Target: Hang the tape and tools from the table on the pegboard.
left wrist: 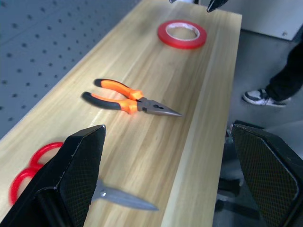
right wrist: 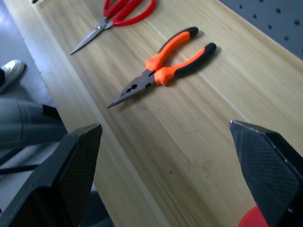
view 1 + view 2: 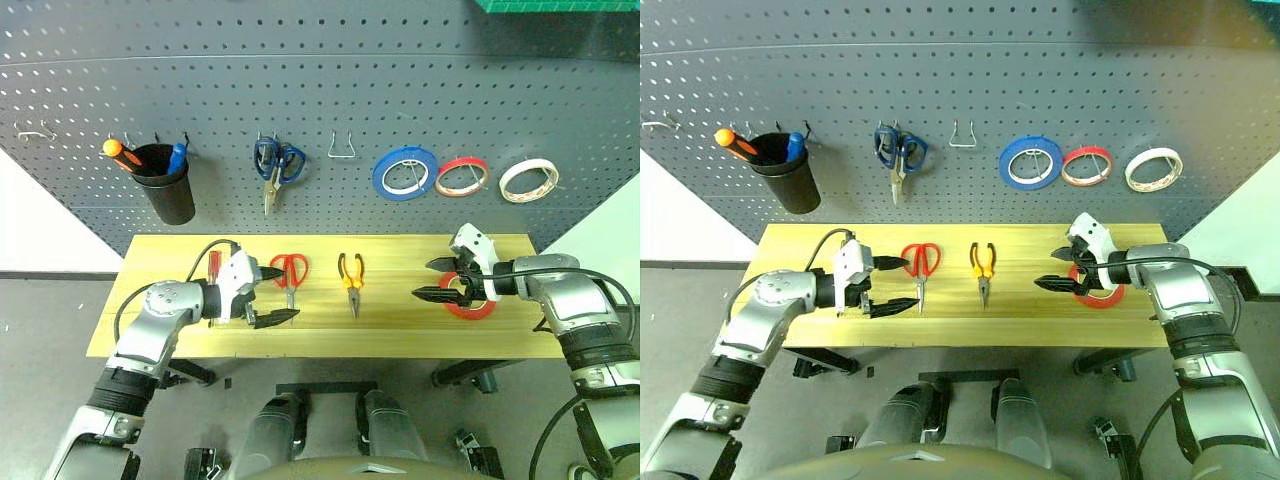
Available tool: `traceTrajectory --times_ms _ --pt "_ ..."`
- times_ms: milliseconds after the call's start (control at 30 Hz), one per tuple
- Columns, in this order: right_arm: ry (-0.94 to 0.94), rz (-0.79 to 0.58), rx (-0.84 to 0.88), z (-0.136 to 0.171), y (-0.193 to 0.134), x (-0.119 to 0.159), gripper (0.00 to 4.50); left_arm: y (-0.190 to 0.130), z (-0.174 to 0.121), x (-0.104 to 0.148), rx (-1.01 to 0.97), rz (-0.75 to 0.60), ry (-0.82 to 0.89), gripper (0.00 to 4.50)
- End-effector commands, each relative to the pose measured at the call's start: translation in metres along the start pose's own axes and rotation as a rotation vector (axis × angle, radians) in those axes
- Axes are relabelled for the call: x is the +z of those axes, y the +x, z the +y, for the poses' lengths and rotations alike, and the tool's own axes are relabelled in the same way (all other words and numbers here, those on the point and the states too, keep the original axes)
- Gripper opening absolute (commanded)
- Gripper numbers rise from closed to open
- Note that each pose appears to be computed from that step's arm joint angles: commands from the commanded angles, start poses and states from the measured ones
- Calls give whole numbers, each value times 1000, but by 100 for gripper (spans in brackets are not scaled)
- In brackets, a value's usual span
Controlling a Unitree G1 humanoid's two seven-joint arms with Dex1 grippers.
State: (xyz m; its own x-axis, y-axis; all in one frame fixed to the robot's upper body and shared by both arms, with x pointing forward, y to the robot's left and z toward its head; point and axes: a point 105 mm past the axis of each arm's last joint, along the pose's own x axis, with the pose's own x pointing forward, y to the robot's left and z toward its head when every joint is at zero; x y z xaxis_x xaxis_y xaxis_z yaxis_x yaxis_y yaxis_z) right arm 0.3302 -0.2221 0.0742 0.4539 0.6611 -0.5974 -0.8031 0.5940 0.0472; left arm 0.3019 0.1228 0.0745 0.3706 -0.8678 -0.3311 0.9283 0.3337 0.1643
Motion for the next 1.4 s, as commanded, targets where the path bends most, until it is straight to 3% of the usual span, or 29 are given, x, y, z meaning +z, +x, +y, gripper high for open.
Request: traceTrajectory --times_ms 33,200,400,733,967,1200,1400 --pt "-9 13 -91 -14 -13 5 450 11 12 5 45 35 65 442" --pt "60 86 -242 -36 -15 -10 450 41 23 20 53 33 98 442" --pt "125 121 -280 -42 -16 -16 450 82 21 35 10 10 119 442" --pt "158 202 -365 -58 -26 -31 450 117 15 59 -77 20 153 442" --pt "169 232 -373 -65 -20 -33 450 130 8 69 -99 13 145 442" --pt "135 241 -354 -65 0 -27 450 128 6 62 -93 53 129 442" --pt "108 340 -418 -72 3 -42 450 123 10 61 -68 61 125 442"
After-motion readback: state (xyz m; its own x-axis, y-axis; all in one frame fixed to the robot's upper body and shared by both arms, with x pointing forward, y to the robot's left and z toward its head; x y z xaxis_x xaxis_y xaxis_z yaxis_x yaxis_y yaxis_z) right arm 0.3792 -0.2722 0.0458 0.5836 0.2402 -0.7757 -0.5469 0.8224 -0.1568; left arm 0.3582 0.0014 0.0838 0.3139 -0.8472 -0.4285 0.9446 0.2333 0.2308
